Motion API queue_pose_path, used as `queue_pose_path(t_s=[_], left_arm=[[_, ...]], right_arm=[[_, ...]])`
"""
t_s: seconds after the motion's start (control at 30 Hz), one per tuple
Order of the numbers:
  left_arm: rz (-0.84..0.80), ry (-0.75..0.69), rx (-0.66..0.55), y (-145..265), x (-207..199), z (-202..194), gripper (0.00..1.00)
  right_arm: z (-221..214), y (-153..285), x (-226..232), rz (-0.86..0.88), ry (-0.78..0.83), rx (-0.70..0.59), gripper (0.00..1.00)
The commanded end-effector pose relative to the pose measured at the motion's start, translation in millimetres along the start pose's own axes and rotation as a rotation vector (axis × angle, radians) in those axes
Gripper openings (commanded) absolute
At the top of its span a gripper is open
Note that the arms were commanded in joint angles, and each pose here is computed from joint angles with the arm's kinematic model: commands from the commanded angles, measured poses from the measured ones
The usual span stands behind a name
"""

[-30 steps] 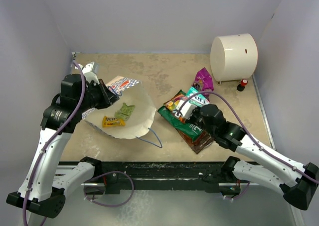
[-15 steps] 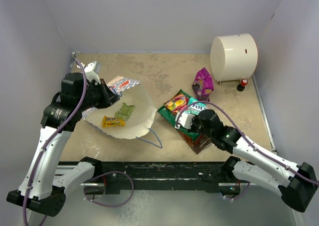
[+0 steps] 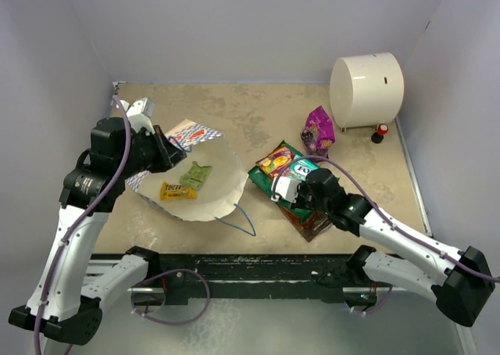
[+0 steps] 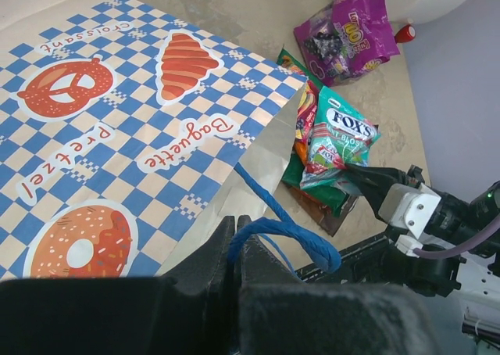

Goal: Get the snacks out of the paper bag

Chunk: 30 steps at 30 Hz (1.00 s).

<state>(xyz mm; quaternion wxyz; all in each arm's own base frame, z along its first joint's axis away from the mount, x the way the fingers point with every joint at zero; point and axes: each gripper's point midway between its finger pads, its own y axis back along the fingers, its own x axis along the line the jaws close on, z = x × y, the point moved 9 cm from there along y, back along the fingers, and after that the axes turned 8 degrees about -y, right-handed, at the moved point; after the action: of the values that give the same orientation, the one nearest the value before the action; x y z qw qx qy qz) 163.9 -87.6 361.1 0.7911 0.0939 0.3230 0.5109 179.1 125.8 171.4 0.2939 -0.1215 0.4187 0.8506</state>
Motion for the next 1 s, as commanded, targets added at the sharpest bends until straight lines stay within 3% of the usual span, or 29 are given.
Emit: queue_pose_path(t_s=[0.0, 0.07, 0.13, 0.27, 0.43, 0.6, 0.8, 0.97], left_arm=[[-0.02, 0.011, -0.058, 7, -4, 5, 0.0], [-0.04, 0.004, -0.056, 7, -6, 5, 0.0], [-0.09, -0.024, -0.061, 7, -9, 6, 0.0], [-0.229, -0.094, -0.028, 2, -16, 3, 0.0], [-0.361, -0.093, 0.03, -2, -21, -8, 0.0], [-0.455, -0.059, 0.04, 0, -23, -22, 0.0], [-0.442, -0.014, 0.085, 4, -19, -41, 0.0], [-0.424, 0.007, 0.128, 11, -16, -52, 0.0]], right_arm=[[25, 19, -9, 0.023, -0.053, -0.084, 0.28], [34, 30, -14, 0.027, -0.06, -0.111, 0.51], [40, 42, -19, 0.014, -0.069, -0.135, 0.65], [64, 63, -35, -0.072, -0.123, -0.262, 0.77], [106, 64, -34, 0.063, -0.218, -0.493, 0.78], [148, 46, 1, 0.213, -0.243, -0.673, 0.79], [181, 9, 54, 0.265, -0.098, -0.74, 0.79], [190, -34, 77, 0.275, 0.205, -0.861, 0.73]])
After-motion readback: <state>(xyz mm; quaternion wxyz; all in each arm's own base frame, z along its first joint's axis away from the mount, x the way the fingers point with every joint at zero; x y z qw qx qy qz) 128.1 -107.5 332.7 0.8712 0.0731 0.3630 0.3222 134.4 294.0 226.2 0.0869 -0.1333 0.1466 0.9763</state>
